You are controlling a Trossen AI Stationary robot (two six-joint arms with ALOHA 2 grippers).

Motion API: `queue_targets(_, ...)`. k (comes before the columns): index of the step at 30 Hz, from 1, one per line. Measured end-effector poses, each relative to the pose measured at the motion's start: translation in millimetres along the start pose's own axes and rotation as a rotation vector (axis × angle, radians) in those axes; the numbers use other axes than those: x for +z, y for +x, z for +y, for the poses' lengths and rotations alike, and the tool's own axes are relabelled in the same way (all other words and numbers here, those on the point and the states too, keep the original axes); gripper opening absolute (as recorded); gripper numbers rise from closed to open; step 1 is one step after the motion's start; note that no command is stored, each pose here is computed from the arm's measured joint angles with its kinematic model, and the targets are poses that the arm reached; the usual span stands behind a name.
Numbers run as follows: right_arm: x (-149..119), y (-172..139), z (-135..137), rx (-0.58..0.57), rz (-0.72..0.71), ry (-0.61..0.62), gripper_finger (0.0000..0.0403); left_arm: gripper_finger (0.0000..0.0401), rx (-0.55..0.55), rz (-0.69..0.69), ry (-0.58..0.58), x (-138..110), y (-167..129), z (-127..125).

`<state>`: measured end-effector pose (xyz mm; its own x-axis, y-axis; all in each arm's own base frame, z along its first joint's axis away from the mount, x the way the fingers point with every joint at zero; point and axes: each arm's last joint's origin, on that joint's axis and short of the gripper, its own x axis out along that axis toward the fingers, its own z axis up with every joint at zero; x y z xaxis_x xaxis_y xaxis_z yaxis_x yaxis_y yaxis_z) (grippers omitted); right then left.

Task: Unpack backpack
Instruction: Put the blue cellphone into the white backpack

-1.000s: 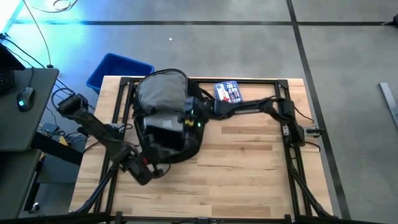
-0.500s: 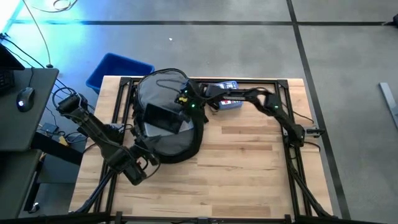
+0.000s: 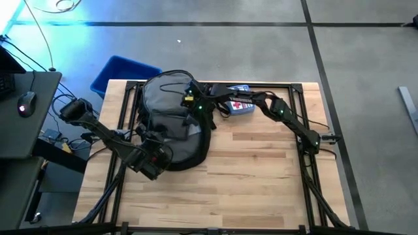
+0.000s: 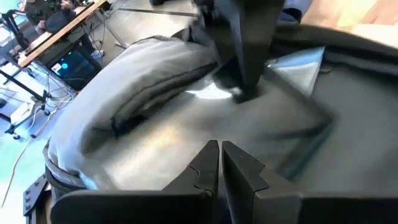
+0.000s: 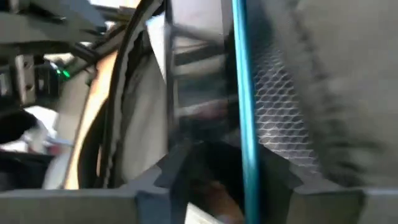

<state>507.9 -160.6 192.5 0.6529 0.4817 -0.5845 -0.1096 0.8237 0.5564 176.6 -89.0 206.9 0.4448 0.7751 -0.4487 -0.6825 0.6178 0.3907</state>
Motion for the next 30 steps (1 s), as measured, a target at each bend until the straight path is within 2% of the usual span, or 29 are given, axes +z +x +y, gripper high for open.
queue_targets(5,18.0,-25.7,15.4,-0.124,0.027,-0.127,0.0162,0.0,0.007,0.002,-0.008,-5.1,3.7,0.2)
queue_targets(11,16.5,-42.2,27.2,-0.266,0.089,-0.295,0.0167,0.0,0.031,0.028,0.0,-15.7,13.2,2.3)
queue_targets(15,8.1,-30.3,44.7,-0.184,0.175,-0.402,0.0167,0.0,0.042,0.054,0.017,-21.6,16.8,4.3)
queue_targets(19,-1.8,0.2,79.1,-0.088,0.246,-0.535,0.0167,0.0,0.056,0.071,0.037,-28.5,20.6,6.8)
queue_targets(21,-5.2,13.8,97.0,-0.08,0.265,-0.607,0.0167,0.0,0.061,0.075,0.041,-31.2,21.6,7.9)
queue_targets(25,-4.0,29.0,112.9,-0.256,0.276,-0.723,0.0167,0.0,0.061,0.1,0.05,-32.8,21.7,8.7)
queue_targets(27,3.3,24.6,105.0,-0.332,0.232,-0.726,0.0167,0.0,0.051,0.122,0.041,-33.7,20.5,8.7)
queue_targets(30,10.1,7.3,80.6,-0.443,0.213,-0.648,0.0167,0.0,0.028,0.146,0.035,-35.5,16.3,9.2)
